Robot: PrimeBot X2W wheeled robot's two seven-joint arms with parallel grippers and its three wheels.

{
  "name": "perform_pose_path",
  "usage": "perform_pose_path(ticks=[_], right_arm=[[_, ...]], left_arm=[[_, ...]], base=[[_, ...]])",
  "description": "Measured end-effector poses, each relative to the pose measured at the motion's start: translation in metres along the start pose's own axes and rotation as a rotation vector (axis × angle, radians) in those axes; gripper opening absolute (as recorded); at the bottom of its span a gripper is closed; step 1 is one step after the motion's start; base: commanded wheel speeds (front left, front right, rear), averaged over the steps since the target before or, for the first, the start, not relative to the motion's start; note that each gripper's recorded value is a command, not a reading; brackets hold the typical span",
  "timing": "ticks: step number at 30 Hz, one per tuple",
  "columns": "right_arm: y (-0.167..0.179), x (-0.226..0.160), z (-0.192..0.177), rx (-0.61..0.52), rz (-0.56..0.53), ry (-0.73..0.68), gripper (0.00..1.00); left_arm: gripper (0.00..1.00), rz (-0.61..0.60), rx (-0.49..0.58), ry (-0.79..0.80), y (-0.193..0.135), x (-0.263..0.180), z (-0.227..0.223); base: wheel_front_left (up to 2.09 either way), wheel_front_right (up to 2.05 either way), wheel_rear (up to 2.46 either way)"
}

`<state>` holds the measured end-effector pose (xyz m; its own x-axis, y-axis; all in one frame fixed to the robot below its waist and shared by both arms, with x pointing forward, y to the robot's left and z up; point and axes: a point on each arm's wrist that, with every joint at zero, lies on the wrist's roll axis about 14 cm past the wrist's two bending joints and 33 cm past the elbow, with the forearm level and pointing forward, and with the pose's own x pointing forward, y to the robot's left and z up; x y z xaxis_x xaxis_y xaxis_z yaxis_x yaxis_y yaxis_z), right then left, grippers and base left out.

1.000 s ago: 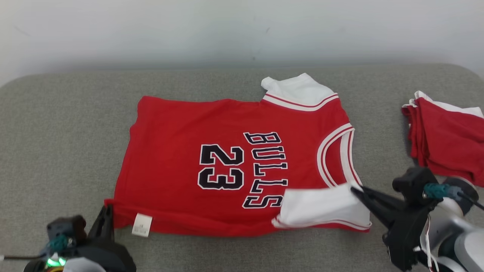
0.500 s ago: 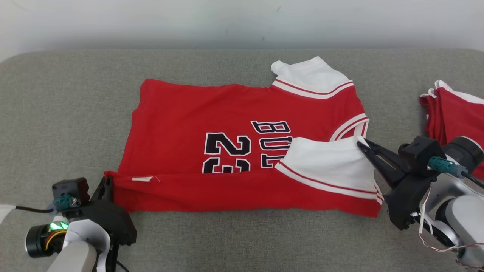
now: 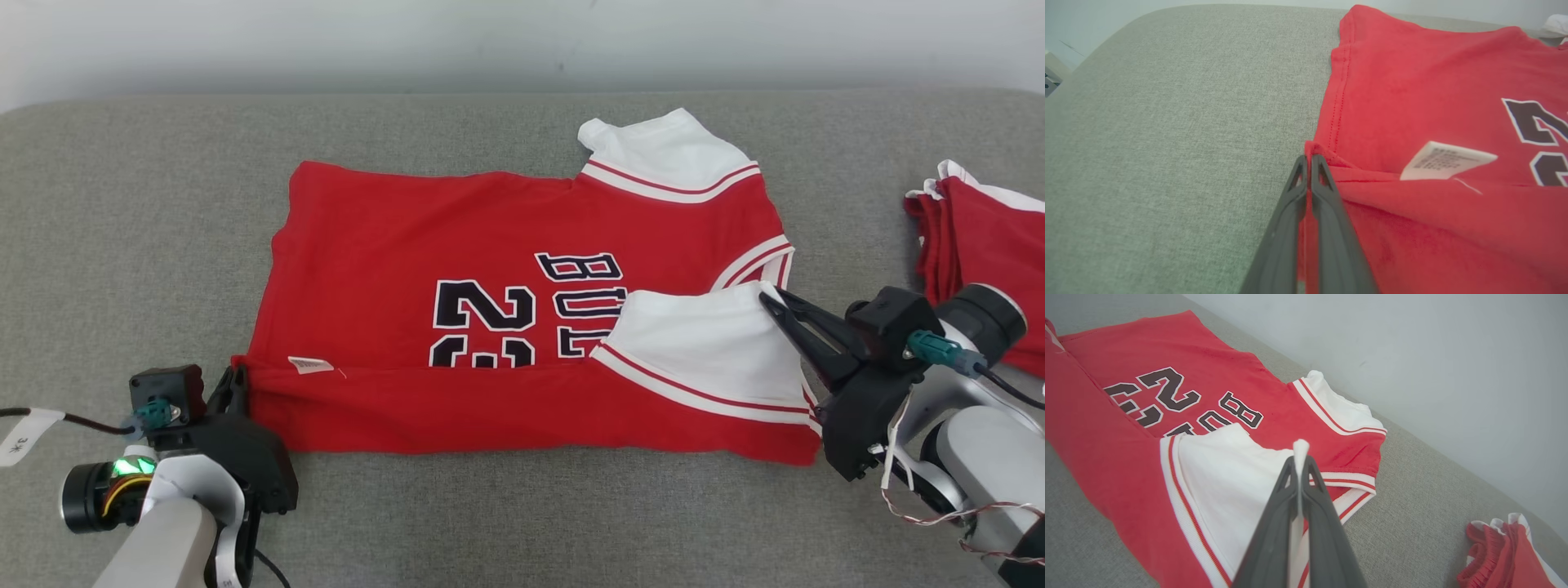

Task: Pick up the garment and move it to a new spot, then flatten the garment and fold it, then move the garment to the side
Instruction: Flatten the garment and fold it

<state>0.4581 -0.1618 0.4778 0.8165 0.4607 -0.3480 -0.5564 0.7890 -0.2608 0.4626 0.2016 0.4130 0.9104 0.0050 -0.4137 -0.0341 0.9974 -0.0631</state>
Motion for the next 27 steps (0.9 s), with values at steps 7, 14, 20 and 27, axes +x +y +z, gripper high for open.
perform_pose_path(ticks=[7,14,20,27], right_arm=[[0.002,0.01,0.001,-0.013,0.013,-0.011,0.0],[-0.002,0.023,0.012,-0.027,0.004,-0.047,0.0],[-0.002,0.03,0.005,-0.04,-0.002,-0.027,0.0],[-0.019,0.029,0.014,-0.056,-0.058,-0.074,0.0]], left_arm=[[0.0,0.003,0.01,0.012,0.001,0.001,-0.004],[0.0,0.011,0.009,-0.001,0.002,0.001,-0.001],[0.0,0.037,0.003,-0.016,0.009,-0.002,0.001],[0.0,0.043,0.001,-0.036,0.011,-0.001,0.009]], base=[[0.0,0.0,0.0],[0.0,0.0,0.0],[0.0,0.0,0.0],[0.0,0.0,0.0]])
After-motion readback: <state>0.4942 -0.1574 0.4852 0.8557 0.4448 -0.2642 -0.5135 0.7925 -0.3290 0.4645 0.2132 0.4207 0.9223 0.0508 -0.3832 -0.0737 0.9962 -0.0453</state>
